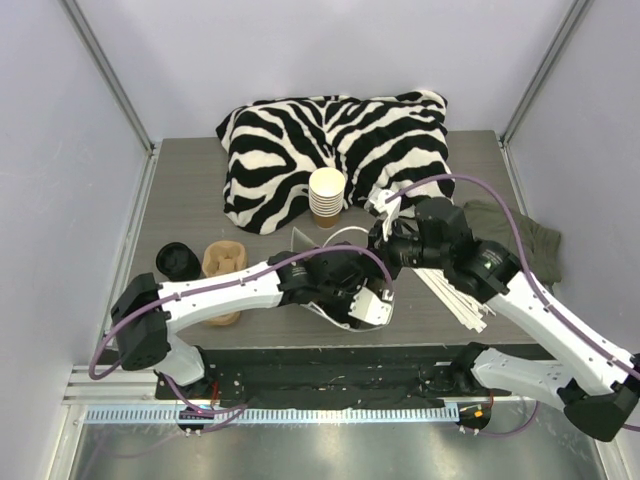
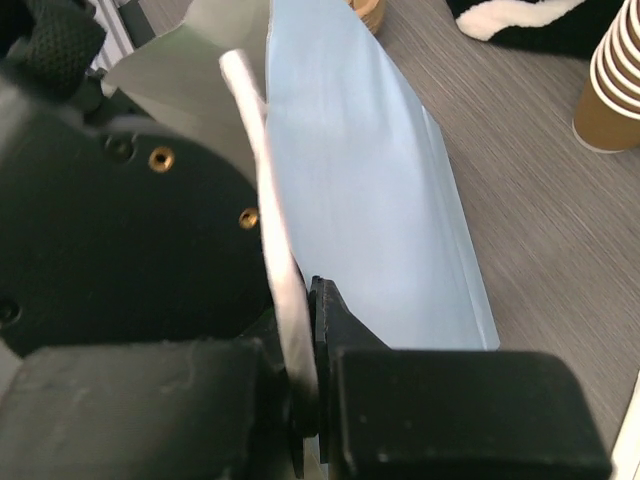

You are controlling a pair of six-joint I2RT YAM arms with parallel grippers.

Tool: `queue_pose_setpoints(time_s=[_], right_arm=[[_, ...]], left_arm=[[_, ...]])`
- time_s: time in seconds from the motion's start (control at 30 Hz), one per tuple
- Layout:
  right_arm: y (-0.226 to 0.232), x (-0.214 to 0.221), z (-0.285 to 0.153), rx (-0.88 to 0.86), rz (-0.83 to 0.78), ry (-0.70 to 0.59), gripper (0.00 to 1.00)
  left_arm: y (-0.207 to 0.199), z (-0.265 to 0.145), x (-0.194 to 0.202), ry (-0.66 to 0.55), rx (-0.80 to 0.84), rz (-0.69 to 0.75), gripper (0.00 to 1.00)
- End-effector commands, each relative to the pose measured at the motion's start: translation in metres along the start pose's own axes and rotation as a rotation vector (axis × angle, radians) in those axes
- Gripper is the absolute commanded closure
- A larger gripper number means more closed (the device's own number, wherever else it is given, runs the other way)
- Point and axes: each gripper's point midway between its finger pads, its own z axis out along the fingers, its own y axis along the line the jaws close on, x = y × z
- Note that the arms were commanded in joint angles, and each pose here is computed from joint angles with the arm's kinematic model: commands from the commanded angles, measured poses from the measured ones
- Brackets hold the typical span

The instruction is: Pack the takeout coffee

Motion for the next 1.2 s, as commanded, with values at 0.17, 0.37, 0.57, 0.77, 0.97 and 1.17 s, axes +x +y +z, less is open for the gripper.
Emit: queue_pose_setpoints(time_s=[0.17,0.37,0.57,0.77,0.97,1.17], right_arm=[[-0.006,0.005,0.003,-0.129,0.073,0.106,0.99],[-0.007,0.009,0.006,-0.143,0.057,0.126,0.99],[-0.021,0.010,0.006,-0.068,0.048,0.152,0.81],[-0.029,0.004,0.002,-0.030,0.021,0.166,0.67],[-0.034,0.009,0.003,-0.017,0.010,0.198,0.67],[-0.042,0.008,0.008,0.009,0.008,0.214,0.87]], left_arm=[[-0.030,0.041,0.042,0.094,0.237,-0.022,0.85],[-0.028,0.050,0.048,0.086,0.285,-0.033,0.83],[-0.037,0.053,0.058,0.101,0.315,-0.036,0.82],[-0.037,0.053,0.063,0.104,0.331,-0.053,0.82],[-0.036,0.056,0.067,0.104,0.360,-0.059,0.80],[-0.034,0.055,0.068,0.103,0.353,-0.054,0.78]])
